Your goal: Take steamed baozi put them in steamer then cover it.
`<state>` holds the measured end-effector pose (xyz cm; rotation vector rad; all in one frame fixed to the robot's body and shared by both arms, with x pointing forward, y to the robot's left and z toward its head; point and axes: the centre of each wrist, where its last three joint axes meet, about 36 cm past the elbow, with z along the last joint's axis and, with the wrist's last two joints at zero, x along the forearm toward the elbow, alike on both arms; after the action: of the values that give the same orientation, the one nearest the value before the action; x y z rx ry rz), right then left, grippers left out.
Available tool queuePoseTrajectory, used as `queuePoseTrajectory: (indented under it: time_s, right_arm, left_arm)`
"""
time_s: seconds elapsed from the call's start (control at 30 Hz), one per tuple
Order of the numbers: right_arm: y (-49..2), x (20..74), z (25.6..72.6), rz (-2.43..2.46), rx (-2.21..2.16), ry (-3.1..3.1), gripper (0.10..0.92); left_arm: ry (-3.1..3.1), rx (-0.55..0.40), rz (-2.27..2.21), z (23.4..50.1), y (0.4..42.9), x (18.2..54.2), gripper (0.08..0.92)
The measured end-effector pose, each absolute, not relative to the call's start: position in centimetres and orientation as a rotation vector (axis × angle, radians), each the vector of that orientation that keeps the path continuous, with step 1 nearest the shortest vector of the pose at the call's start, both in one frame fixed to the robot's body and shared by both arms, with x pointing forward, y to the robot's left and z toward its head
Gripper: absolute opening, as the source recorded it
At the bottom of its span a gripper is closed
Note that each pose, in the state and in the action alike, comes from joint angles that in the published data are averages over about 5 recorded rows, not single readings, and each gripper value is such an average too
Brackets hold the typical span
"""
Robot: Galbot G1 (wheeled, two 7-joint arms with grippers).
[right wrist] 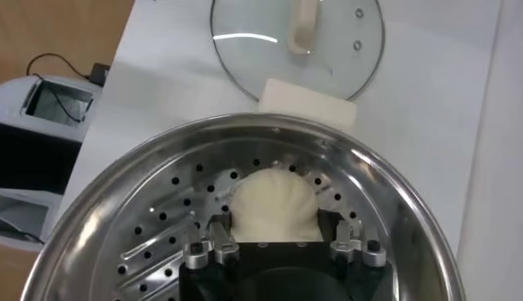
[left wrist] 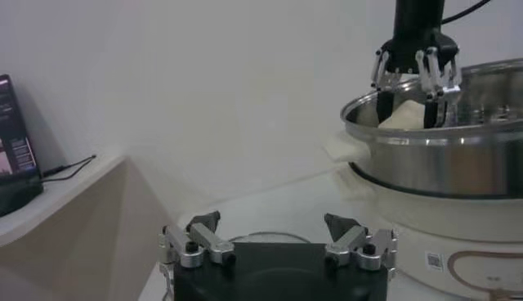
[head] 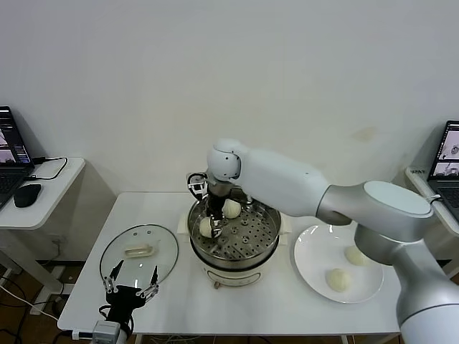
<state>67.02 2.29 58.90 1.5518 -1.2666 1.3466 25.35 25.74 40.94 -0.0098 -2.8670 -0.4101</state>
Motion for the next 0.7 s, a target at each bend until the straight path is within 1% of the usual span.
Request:
queuePoseTrajectory:
  time_s: [0.07, 0.23, 0.3, 0.5, 0.7]
  right_arm:
    - [2.3, 67.0, 58.9, 1.345, 1.553, -1.271, 0.660]
    - [1.8, 67.2, 59.2, 1.335, 1.555, -1.290, 0.776]
    - [1.5, 67.2, 59.6, 1.331, 1.558, -1.299, 0.808]
    - [-0.5, 67.2, 61.9, 1.334, 1.569, -1.327, 0.822]
    - [-5.0, 67.2, 65.2, 1.356, 1.564, -1.367, 0.823]
  left_arm:
    - [-2.867, -0.010, -0.409, 40.9, 25.7, 25.4, 0.823]
    - [-2.866, -0.010, -0.407, 40.9, 25.6, 25.3, 0.823]
    - [-2.865, -0.009, -0.407, 40.9, 25.6, 25.3, 0.823]
    - [-2.864, -0.007, -0.412, 41.2, 25.5, 25.1, 0.823]
    - [-2.866, -0.007, -0.412, 41.5, 25.3, 24.7, 0.823]
